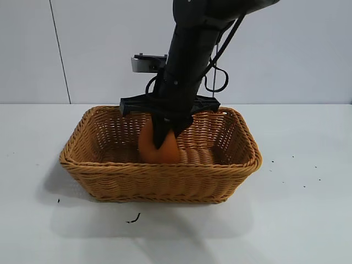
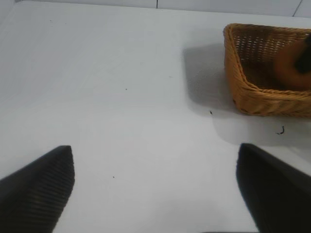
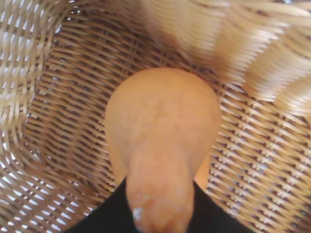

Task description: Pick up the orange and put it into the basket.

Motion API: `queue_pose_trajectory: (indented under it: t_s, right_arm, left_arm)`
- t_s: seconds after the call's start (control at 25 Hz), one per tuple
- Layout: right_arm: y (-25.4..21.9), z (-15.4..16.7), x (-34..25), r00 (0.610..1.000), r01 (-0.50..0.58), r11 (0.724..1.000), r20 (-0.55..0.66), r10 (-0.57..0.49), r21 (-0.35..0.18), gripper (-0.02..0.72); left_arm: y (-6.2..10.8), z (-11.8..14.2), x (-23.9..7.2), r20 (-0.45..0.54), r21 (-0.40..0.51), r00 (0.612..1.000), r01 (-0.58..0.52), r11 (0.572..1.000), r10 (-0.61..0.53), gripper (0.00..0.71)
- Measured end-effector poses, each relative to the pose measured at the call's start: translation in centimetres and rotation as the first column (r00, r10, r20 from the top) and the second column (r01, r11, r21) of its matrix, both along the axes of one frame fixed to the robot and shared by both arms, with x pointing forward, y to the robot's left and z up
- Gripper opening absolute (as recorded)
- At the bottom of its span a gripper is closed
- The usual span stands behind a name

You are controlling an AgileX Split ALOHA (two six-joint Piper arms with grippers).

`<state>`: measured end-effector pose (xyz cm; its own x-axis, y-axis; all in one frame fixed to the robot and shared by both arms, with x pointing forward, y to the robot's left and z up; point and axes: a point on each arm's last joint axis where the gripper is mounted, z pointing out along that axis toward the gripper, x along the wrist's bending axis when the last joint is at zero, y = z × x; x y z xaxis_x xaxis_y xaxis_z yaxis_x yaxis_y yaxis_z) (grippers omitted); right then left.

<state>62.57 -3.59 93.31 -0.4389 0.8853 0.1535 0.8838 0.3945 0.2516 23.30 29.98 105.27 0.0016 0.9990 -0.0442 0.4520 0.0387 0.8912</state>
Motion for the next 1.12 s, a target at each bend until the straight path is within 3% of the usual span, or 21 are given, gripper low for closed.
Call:
queue_pose_trajectory:
  t_s: [0.12, 0.16, 0.2, 0.24, 0.48, 0.72, 0.92, 1.12]
  right_arm:
    - [-0.1, 0.0, -0.2, 1.000, -0.003, 1.000, -0.020, 0.002, -0.009, 0.535]
    - [-0.1, 0.0, -0.2, 1.000, -0.004, 1.000, -0.025, 0.004, -0.012, 0.591]
    - [-0.1, 0.0, -0.2, 1.000, -0.004, 1.000, -0.025, 0.004, -0.012, 0.591]
    - [-0.1, 0.3, -0.3, 1.000, -0.004, 1.000, -0.020, 0.004, -0.009, 0.658]
    - [-0.3, 4.2, -0.4, 0.999, -0.016, 1.000, 0.049, 0.015, 0.013, 0.690]
    - [-1.0, 10.7, -0.2, 0.993, -0.050, 0.997, 0.102, 0.055, -0.059, 0.689]
    - [-1.2, 15.5, 0.0, 0.974, -0.021, 1.000, 0.224, 0.023, -0.008, 0.692]
    - [-1.6, 16.4, 0.0, 0.969, -0.012, 1.000, 0.246, 0.012, -0.003, 0.694]
  left_arm:
    - [0.0, 0.0, 0.0, 0.000, 0.000, 1.000, 0.000, 1.000, 0.000, 0.650]
    - [0.0, 0.0, 0.0, 0.000, 0.000, 1.000, 0.000, 1.000, 0.000, 0.650]
    - [0.0, 0.0, 0.0, 0.000, 0.000, 1.000, 0.000, 1.000, 0.000, 0.650]
    - [0.0, 0.0, 0.0, 0.000, 0.000, 1.000, 0.000, 1.000, 0.000, 0.650]
    - [0.0, 0.0, 0.0, 0.000, -0.001, 1.000, 0.000, 1.000, 0.000, 0.650]
    - [0.0, 0.0, 0.0, 0.000, -0.001, 1.000, 0.000, 1.000, 0.000, 0.650]
    - [0.0, 0.0, 0.0, 0.000, -0.001, 1.000, 0.000, 1.000, 0.000, 0.650]
    - [0.0, 0.0, 0.0, 0.000, -0.001, 1.000, 0.000, 1.000, 0.000, 0.650]
